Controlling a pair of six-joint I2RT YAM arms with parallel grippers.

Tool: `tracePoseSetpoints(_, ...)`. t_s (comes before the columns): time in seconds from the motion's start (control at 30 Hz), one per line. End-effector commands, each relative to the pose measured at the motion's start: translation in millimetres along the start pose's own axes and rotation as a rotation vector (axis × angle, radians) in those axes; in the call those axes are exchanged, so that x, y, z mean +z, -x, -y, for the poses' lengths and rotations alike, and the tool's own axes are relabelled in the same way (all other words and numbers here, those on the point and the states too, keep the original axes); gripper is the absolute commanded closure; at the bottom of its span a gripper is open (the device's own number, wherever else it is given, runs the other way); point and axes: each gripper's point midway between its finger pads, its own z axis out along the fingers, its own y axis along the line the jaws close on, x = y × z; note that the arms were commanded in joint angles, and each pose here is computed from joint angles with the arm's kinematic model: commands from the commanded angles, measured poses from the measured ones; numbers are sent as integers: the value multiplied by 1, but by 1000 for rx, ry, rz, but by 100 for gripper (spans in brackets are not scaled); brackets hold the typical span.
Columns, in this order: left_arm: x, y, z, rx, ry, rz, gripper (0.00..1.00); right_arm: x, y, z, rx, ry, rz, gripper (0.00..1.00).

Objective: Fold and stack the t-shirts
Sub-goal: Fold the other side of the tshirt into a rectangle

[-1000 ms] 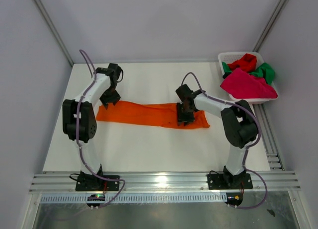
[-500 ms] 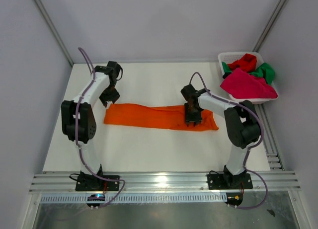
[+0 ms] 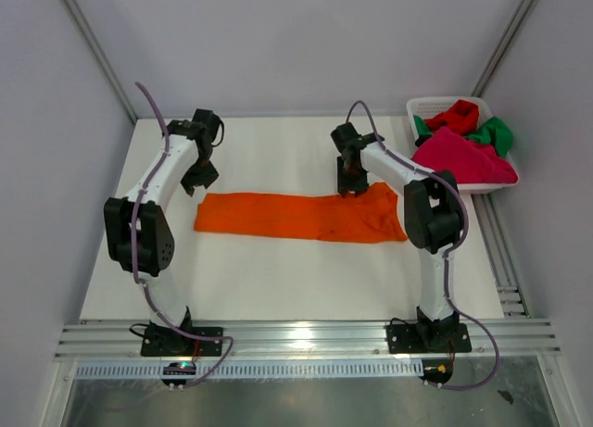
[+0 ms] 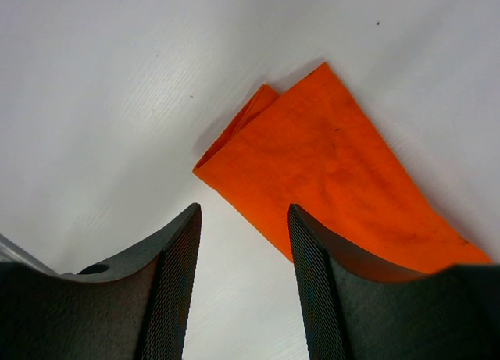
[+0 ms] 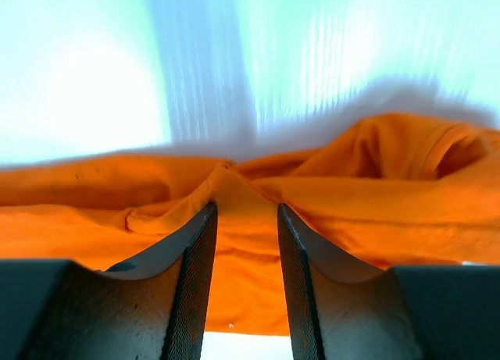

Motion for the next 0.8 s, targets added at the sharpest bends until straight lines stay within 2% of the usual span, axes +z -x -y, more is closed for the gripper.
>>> tracePoseSetpoints(0.0, -24, 16, -11, -9, -16, 65, 49, -13, 21, 5, -14, -25, 42, 59)
tracePoseSetpoints(0.23, -20, 13, -7, -8, -27, 46, 49, -25, 39, 11, -15, -33, 103, 59)
tracePoseSetpoints(0.4, -14, 9, -2, -8, -27, 28, 49, -39, 36, 14, -10, -27, 117, 59)
tracePoseSetpoints(0.6, -10, 9, 2, -11, -30, 24, 49, -69, 5, 21, 32, 9, 102, 59)
tracePoseSetpoints(0.77, -9, 11, 9, -14, -46, 18, 49, -75, -27, 43, 113, -66, 68, 59)
